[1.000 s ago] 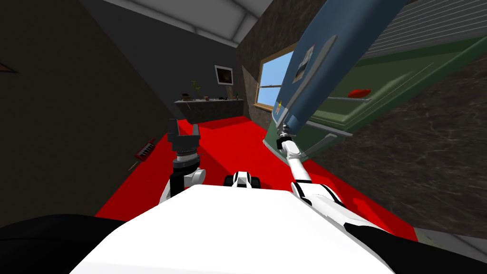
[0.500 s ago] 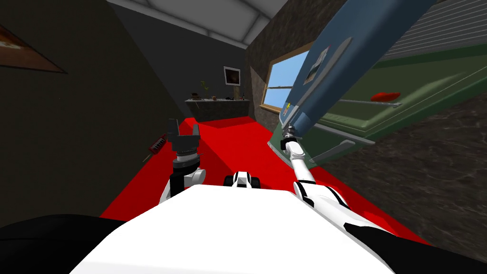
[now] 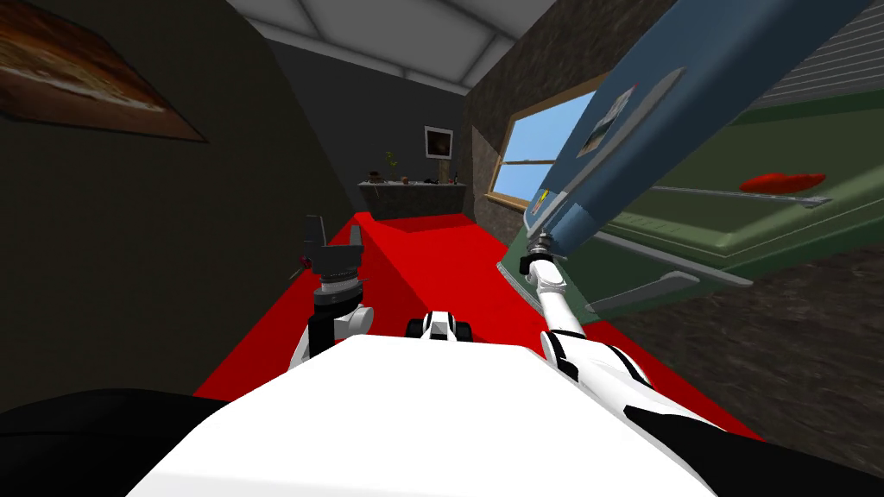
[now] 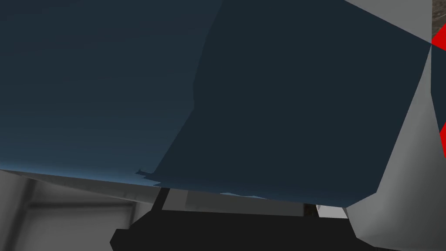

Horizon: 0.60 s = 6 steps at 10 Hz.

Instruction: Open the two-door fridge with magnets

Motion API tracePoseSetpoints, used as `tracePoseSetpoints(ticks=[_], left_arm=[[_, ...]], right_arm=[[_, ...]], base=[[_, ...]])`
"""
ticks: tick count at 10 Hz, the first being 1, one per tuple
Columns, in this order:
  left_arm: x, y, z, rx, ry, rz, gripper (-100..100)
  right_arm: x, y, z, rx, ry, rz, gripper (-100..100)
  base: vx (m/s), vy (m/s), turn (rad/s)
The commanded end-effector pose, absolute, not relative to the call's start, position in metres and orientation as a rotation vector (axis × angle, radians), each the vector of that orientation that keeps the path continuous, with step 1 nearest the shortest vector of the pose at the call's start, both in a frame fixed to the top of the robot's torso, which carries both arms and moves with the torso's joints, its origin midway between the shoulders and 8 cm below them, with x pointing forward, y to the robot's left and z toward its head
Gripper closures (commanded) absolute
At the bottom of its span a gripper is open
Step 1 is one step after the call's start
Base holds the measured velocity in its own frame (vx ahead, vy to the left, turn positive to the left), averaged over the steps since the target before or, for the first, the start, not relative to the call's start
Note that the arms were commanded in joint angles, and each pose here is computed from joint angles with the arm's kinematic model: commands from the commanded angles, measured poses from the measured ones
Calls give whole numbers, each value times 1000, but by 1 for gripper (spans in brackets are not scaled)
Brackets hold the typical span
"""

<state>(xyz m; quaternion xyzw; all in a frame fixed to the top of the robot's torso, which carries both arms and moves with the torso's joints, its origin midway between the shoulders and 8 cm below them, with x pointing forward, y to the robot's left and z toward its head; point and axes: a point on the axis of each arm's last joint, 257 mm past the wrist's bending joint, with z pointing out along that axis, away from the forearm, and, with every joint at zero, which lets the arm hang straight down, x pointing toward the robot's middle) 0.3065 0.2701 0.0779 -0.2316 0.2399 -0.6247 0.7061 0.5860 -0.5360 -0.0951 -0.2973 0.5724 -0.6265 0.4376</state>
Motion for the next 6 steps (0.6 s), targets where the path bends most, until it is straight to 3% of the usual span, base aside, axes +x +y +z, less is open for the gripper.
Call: tracePoseSetpoints(ticks=[1,2,4,6], left_arm=[[306,270,78,-515,533,-1388,0],[306,270,78,-515,533,-1388,0],[306,270,78,-515,533,-1388,0],[306,270,78,-515,533,-1388,0]], right_arm=[[573,-574,-98,-706,1470,-1614,100],[550,-618,-88,-646,1502,-1701,100],[545,-629,-99,-635,1538,-1703,100],[512,-681,-98,-558,1599,-1790,100]], base=[[18,73,97],[5,149,372],[35,103,185],[45,148,335]])
